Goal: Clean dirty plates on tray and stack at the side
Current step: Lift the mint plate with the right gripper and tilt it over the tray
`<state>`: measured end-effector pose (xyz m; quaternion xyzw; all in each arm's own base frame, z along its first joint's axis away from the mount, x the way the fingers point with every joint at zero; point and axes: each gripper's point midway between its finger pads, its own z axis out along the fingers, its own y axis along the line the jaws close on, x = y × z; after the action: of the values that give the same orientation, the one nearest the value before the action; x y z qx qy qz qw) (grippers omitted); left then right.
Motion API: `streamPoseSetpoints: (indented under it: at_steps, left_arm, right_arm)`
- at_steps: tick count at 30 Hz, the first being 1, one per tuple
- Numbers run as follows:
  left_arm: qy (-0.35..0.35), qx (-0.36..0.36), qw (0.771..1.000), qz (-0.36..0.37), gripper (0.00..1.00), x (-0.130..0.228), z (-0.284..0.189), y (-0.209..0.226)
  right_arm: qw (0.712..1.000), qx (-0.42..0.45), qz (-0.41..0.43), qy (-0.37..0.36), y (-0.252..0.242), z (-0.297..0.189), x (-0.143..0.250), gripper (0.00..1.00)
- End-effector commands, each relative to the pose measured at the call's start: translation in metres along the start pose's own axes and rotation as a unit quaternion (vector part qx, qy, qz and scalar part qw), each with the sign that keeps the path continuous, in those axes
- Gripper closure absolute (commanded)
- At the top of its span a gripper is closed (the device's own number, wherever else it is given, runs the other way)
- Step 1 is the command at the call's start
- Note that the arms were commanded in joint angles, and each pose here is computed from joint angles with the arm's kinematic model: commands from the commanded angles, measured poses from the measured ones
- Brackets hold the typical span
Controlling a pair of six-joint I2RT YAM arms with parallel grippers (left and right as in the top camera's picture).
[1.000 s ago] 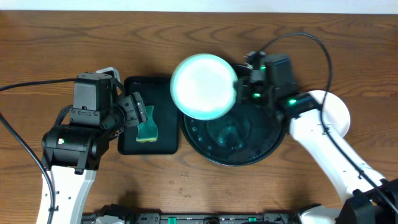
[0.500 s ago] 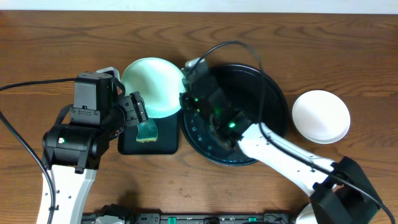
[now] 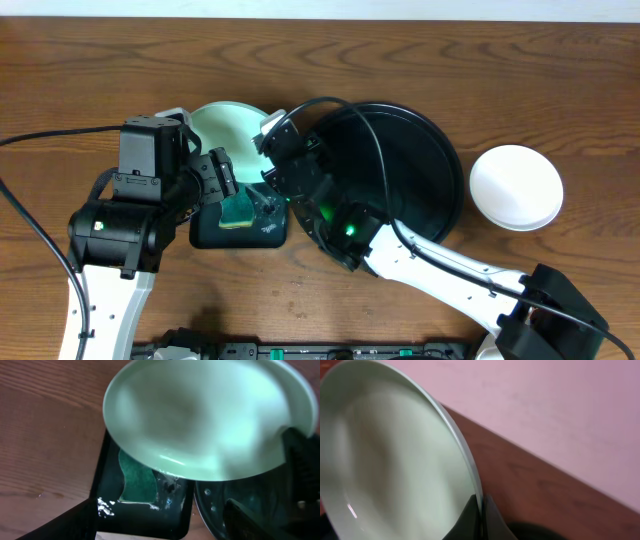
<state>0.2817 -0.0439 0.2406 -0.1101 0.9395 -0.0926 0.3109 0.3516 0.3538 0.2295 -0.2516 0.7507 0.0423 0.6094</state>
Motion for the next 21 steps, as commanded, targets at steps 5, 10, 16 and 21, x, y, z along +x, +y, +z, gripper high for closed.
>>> streamPoseSetpoints:
  at_steps: [5,10,16,21]
  left_arm:
    - [-0.011,0.003,1.0,0.0,0.2,-0.0077,-0.0061,-0.0019]
    - [-0.011,0.003,1.0,0.0,0.2,-0.0077,-0.0061,-0.0019]
    - [-0.011,0.003,1.0,0.0,0.2,-0.0077,-0.0061,-0.0019]
    - [-0.011,0.003,1.0,0.0,0.2,-0.0077,-0.0061,-0.0019]
  right_arm:
    - [0.996,0.067,-0.051,-0.027,-0.0174,-0.0163,-0.0274,0.99]
    - [0.996,0.066,-0.051,-0.027,-0.0171,-0.0164,-0.0274,0.99]
    - [0.996,0.07,-0.051,-0.026,-0.0185,-0.0166,-0.0272,0.99]
    - [0.996,0.073,-0.05,-0.025,-0.0197,-0.0165,-0.027,0.99]
